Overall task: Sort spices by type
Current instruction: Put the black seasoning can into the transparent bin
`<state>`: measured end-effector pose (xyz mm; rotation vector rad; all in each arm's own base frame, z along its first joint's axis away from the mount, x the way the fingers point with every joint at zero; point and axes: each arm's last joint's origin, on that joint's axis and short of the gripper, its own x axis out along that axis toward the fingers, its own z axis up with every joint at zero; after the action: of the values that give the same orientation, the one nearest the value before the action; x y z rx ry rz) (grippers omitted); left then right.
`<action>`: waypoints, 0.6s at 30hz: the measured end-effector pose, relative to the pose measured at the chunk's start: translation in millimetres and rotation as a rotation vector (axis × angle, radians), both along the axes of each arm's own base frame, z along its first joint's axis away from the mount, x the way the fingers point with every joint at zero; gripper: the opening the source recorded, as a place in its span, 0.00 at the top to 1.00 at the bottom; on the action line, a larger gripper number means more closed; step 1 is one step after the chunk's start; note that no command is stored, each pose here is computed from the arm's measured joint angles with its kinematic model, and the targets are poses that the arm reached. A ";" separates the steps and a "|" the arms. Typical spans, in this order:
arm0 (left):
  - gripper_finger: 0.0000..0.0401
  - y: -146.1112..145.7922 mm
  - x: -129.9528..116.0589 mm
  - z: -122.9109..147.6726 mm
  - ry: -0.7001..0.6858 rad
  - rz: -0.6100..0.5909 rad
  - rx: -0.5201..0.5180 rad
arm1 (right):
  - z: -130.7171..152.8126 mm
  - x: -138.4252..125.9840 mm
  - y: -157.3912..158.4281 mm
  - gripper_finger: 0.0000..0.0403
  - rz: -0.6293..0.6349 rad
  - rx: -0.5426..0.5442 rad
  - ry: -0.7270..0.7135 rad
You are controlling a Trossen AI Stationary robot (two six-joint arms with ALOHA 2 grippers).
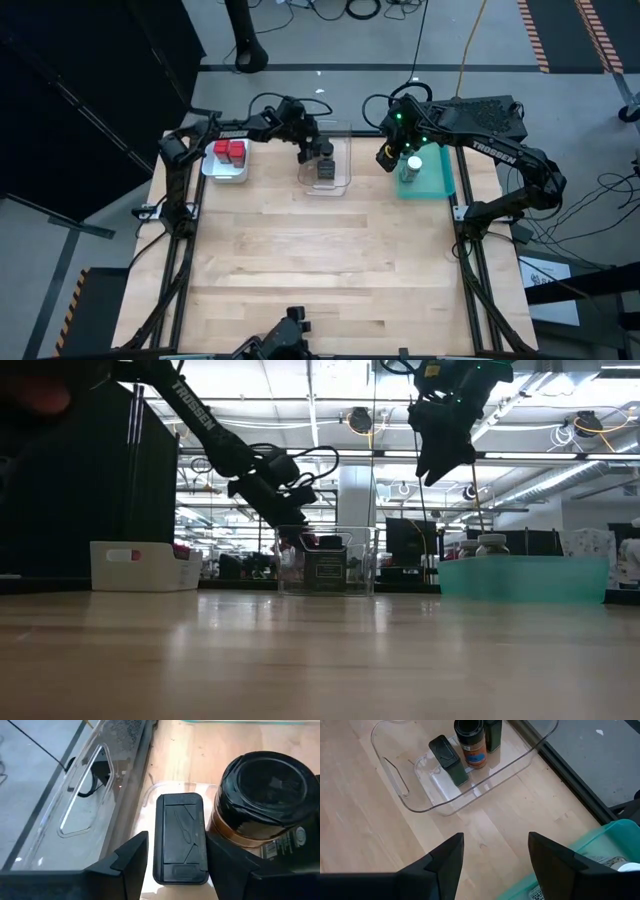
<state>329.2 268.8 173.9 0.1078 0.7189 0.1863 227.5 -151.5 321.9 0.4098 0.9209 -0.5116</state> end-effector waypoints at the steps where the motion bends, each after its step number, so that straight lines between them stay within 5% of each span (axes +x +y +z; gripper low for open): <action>1: 0.52 -0.9 0.8 1.2 0.002 0.005 0.010 | 0.0 0.0 0.0 0.50 0.000 0.000 0.000; 10: 0.52 -6.1 -3.4 37.0 -0.027 0.113 0.116 | 0.1 0.0 -0.2 0.50 0.002 -0.007 0.002; 18: 0.53 -11.5 -9.6 53.9 -0.070 0.171 0.040 | 0.5 0.6 -0.6 0.50 0.012 -0.018 -0.002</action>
<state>319.6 257.3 227.9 0.0773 0.6550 0.3658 228.1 -152.1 322.4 0.3883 0.9161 -0.5079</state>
